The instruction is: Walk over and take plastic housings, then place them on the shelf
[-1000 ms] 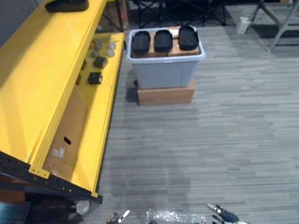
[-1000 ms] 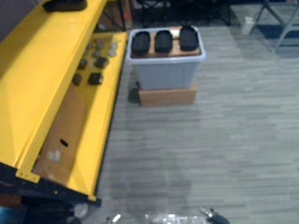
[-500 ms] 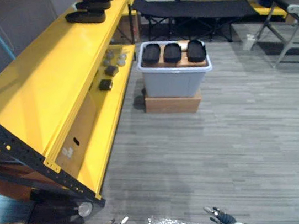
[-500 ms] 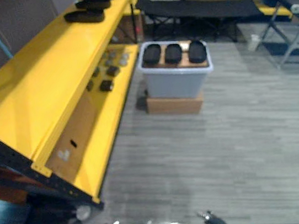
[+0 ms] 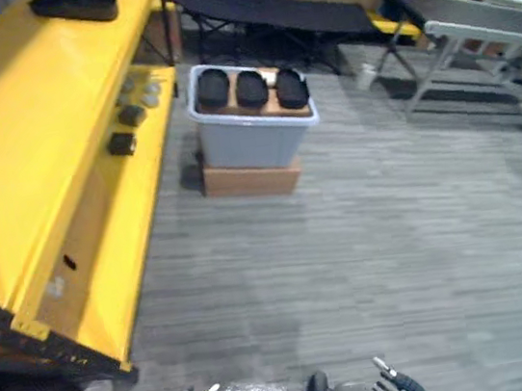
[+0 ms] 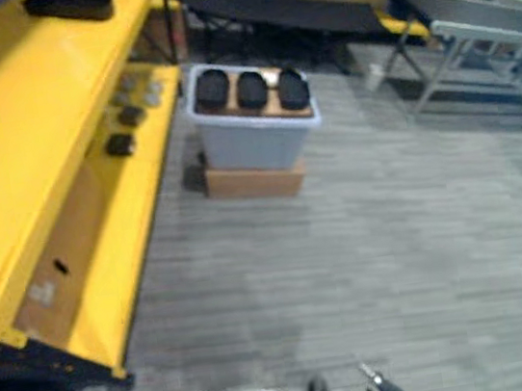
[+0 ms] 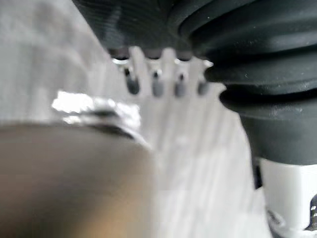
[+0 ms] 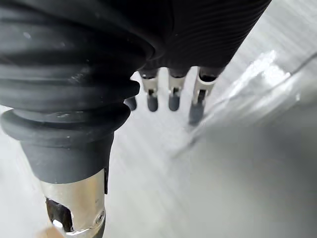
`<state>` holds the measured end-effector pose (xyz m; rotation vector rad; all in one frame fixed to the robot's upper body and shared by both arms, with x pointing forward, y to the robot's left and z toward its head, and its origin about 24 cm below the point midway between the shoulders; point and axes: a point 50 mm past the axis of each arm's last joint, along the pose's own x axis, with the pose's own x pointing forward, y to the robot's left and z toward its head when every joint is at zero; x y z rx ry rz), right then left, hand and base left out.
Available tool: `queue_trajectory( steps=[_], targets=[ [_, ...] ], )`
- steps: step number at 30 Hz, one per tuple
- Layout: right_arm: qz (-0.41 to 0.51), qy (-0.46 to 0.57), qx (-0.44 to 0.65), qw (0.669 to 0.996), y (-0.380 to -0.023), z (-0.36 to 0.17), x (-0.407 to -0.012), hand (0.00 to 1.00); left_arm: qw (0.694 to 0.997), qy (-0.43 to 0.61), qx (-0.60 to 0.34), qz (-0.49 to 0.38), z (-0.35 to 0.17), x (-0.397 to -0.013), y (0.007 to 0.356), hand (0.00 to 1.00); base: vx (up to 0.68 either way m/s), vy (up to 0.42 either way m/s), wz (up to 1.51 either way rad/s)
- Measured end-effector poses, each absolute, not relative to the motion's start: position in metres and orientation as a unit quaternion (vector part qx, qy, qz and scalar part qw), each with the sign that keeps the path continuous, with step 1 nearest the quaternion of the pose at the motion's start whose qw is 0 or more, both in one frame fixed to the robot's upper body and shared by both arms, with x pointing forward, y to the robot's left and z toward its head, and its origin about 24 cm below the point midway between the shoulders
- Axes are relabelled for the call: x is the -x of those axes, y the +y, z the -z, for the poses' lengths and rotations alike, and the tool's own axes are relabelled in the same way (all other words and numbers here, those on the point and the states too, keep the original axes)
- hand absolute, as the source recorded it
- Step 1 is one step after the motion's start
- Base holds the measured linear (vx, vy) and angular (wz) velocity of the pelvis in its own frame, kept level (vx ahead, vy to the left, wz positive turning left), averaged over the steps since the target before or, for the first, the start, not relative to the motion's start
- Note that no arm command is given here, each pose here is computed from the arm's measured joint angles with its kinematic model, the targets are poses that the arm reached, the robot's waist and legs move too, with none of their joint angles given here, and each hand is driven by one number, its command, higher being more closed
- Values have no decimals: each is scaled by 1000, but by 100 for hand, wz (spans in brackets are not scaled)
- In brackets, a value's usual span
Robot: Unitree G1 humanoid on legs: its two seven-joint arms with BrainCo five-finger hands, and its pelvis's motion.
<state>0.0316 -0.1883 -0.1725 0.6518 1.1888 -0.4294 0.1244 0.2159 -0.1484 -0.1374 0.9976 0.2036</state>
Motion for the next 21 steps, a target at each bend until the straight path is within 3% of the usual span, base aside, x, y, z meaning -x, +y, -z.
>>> queue_trajectory(
  steps=[5, 7, 10, 15, 17, 21],
  targets=[
    [201, 588, -297, 725, -177, 175, 8, 0, 867, 465, 130, -120, 150, -124, 193, 0, 365, -133, 19],
    [199, 585, -274, 737, -189, 173, 7, 0, 860, 464, 160, -142, 152, -121, 188, 0, 409, -180, 27],
    [195, 559, -196, 782, -220, 168, -15, 0, 849, 463, 187, -176, 153, -119, 186, 0, 438, -95, 0],
    [134, 409, -139, 892, -233, 138, -139, 0, 837, 468, 198, -201, 155, -108, 195, 0, 374, 33, -32],
    [112, 379, -123, 910, -231, 128, -162, 0, 834, 483, 176, -201, 158, -93, 201, 0, 300, 177, -23],
    [86, 385, -123, 910, -213, 128, -169, 0, 817, 512, 149, -221, 161, -66, 218, 0, 452, 223, 2]
  ],
)
